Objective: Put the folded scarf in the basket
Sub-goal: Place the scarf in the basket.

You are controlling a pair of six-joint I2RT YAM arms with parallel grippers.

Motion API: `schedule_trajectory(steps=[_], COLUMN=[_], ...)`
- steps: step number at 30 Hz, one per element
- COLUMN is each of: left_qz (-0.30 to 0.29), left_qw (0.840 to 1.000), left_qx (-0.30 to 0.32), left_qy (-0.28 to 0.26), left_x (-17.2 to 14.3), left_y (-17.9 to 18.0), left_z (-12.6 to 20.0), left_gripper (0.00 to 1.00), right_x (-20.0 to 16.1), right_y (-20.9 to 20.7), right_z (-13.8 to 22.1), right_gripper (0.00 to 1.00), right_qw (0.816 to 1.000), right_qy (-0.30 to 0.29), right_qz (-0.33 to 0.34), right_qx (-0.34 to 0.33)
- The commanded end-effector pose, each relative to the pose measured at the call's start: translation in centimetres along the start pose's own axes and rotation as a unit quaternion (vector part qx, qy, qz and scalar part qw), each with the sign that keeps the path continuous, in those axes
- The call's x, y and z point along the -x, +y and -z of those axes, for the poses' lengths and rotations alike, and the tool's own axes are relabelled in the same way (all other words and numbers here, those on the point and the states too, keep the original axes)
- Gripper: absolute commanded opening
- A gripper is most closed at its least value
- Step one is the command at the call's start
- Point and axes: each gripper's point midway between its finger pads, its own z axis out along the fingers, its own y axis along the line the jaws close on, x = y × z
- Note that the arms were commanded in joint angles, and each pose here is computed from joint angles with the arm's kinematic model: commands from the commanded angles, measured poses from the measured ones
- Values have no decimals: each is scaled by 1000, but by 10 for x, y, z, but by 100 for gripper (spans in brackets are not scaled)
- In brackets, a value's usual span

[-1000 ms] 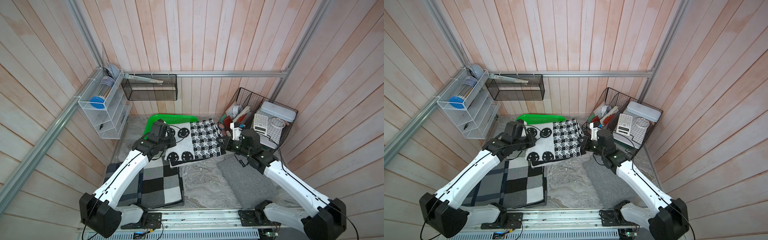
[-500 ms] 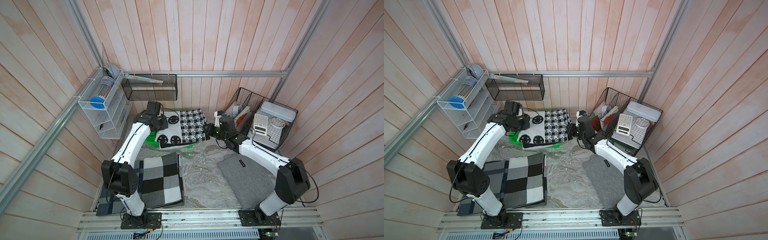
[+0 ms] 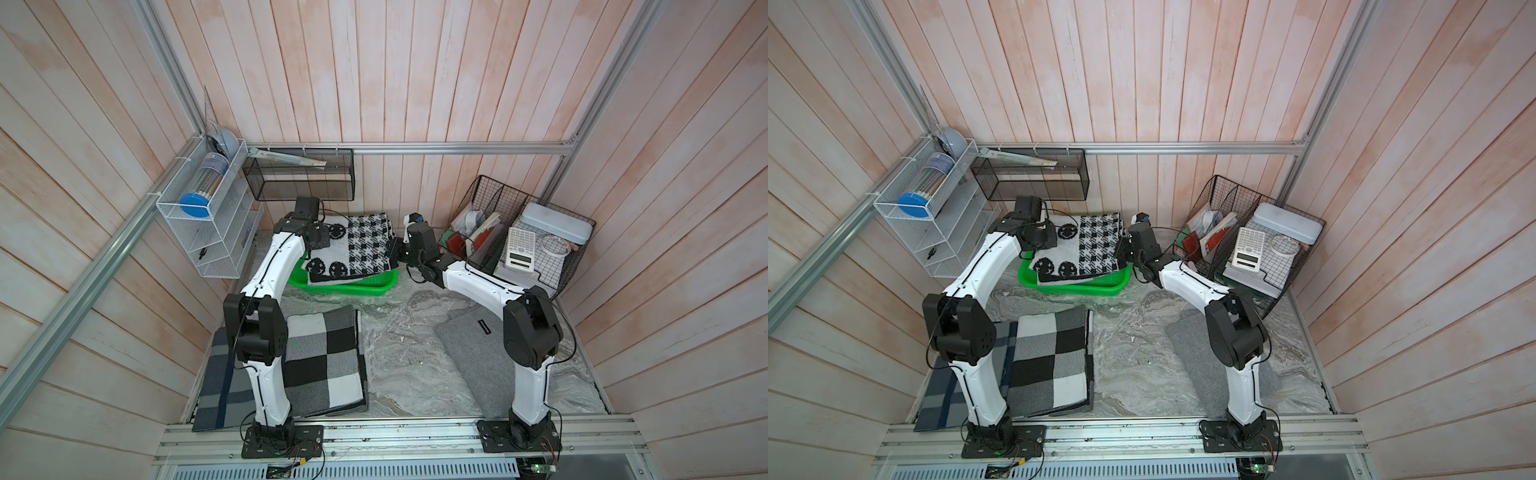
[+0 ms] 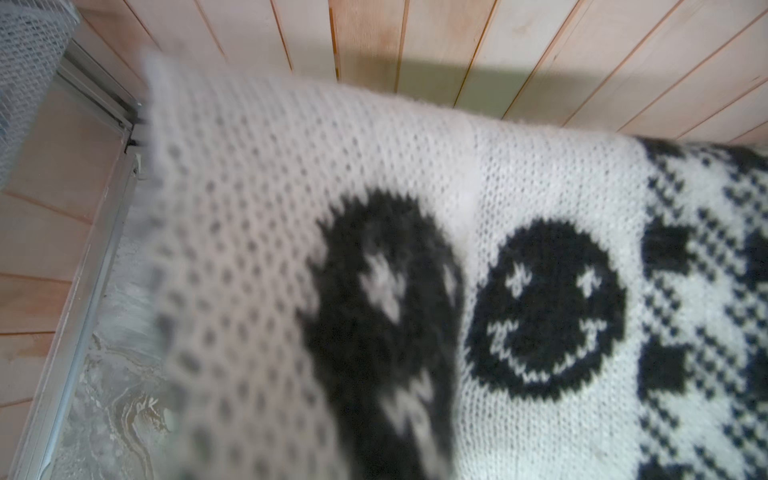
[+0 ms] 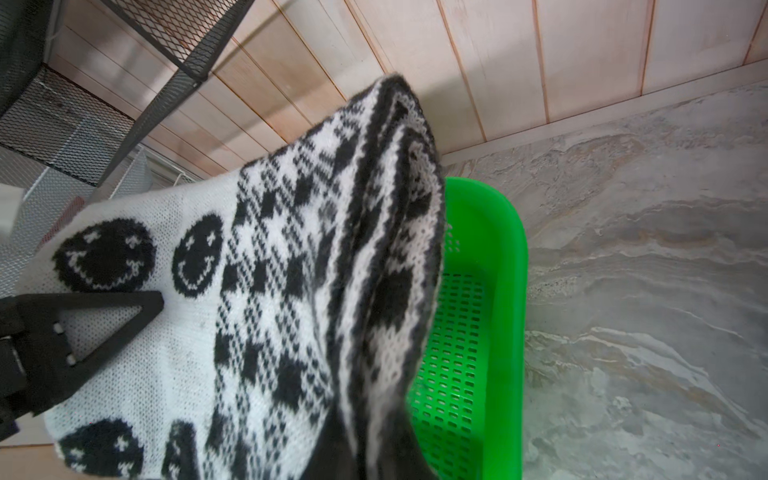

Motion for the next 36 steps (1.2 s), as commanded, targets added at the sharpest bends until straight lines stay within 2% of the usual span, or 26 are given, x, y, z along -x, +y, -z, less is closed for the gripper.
schedule_trajectory(steps=[1, 6, 10, 11, 12, 13, 14, 16, 17, 21, 26, 29, 32, 34, 36], left_qz=[0, -2, -15, -11, -10, -7, -5, -3, -4, -8, 4, 28, 25, 24, 33], left_qw=[998, 998, 997, 997, 996, 996, 995, 994, 993, 986, 973, 958, 938, 926, 925], left_qx=[23, 41, 64, 69, 71, 71, 67, 60, 55, 48, 37, 10, -27, -17, 1], left_qy=[-62, -41, -35, -41, -47, -57, -67, -92, -108, -161, -229, -285, -346, -376, -378], left_x=[35, 20, 10, 11, 11, 13, 14, 17, 19, 18, 2, -21, -52, -70, -89], left_y=[10, 16, 24, 26, 27, 28, 27, 26, 26, 28, 32, 34, 29, 33, 40], left_z=[-1, -22, -32, -32, -31, -28, -24, -15, -8, 20, 63, 92, 116, 132, 141], left_gripper=[0, 1, 12, 23, 40, 55, 65, 80, 84, 91, 92, 92, 92, 92, 92], right_x=[9, -8, -17, -18, -20, -21, -23, -21, -20, -16, -18, -28, -42, -55, -68], right_y=[-5, -20, -27, -27, -27, -26, -25, -21, -19, -15, -12, -9, -1, 4, 8], right_z=[-9, -22, -30, -32, -33, -34, -35, -34, -32, -21, 3, 22, 41, 54, 65], right_gripper=[0, 0, 0, 6, 13, 27, 40, 54, 59, 70, 74, 75, 76, 76, 76], right_qw=[1000, 999, 999, 999, 999, 999, 999, 999, 1000, 999, 999, 999, 998, 997, 996], right_qy=[-24, -9, 5, 8, 11, 11, 14, 13, 13, 8, 2, 0, 2, 7, 8], right_qz=[5, 5, 9, 11, 11, 12, 12, 11, 14, 32, 43, 52, 65, 76, 83], right_qx=[-16, -34, -47, -46, -45, -41, -38, -28, -25, -20, -5, 3, 20, 29, 40])
